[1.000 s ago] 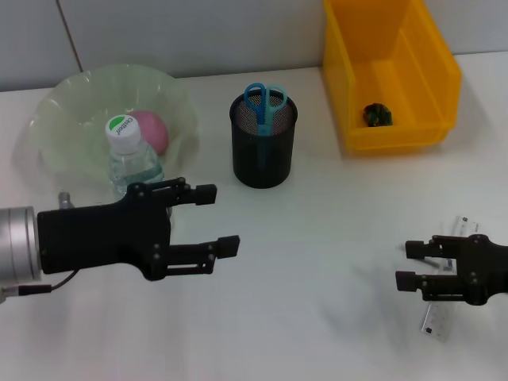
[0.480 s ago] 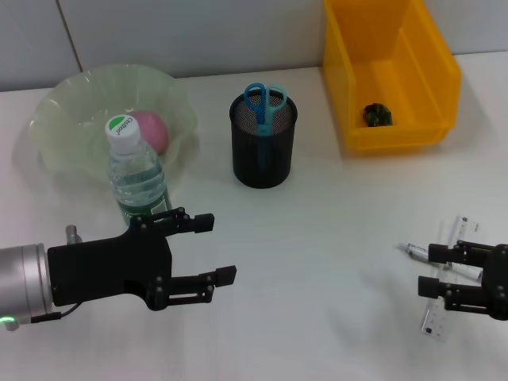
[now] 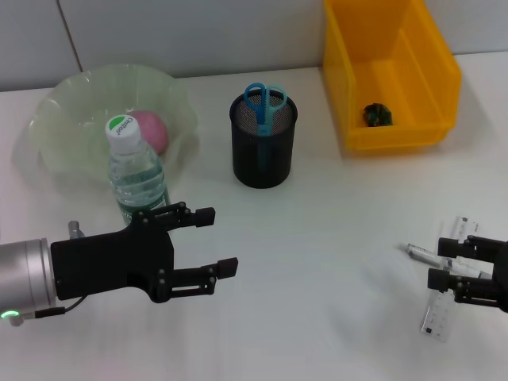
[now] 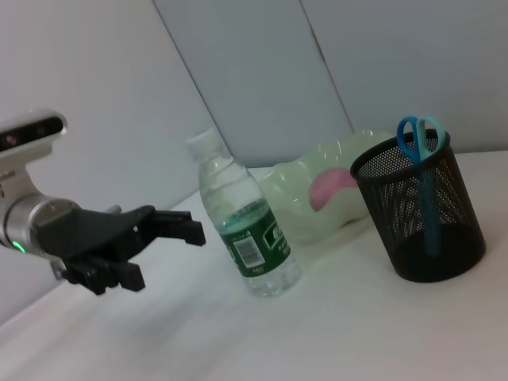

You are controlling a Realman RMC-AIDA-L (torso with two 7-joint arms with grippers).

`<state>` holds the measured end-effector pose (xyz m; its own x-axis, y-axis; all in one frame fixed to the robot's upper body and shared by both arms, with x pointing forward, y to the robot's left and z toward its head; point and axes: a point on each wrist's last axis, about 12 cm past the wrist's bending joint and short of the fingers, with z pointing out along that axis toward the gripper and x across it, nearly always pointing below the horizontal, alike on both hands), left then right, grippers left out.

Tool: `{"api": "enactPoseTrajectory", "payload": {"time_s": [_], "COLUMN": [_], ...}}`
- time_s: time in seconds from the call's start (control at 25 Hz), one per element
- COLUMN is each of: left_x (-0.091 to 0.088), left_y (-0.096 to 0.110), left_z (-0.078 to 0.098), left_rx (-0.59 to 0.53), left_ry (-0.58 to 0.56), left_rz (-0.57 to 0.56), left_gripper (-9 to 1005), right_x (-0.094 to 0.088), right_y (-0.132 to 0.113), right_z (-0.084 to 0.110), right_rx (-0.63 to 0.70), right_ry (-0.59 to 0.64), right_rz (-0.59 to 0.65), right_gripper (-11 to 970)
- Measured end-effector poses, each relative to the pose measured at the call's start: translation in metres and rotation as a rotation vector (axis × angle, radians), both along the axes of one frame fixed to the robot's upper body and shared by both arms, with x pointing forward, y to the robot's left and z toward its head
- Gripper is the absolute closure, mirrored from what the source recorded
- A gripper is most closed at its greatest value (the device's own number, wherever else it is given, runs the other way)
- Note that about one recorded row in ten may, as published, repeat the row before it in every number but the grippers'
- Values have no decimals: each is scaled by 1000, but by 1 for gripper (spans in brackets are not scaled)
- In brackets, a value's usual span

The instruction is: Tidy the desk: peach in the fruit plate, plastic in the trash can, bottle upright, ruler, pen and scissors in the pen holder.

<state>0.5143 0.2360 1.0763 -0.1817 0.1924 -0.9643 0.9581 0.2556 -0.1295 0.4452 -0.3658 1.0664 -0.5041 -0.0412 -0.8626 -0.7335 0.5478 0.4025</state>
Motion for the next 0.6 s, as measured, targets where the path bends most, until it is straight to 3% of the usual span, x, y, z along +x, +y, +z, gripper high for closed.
{"api": "enactPoseTrajectory", "payload": {"time_s": [0.12,0.28,0.6], "left_x": [0,1,1], "left_y": [0,-2,-6], "left_z": [0,1,2], "left_rx": [-1,-3,-8], "left_ry": [1,3,6], "left_rz": [-1,-5,-24], "left_gripper": [186,186,186], "right_x": [3,12,41], "right_y": [-2,-6,-11], "right_z": [8,32,89], "right_rx": [17,57,85], "right_ry": [14,81,350], "right_rz": [-3,-34,-146], "right_gripper": [217,217,217]}}
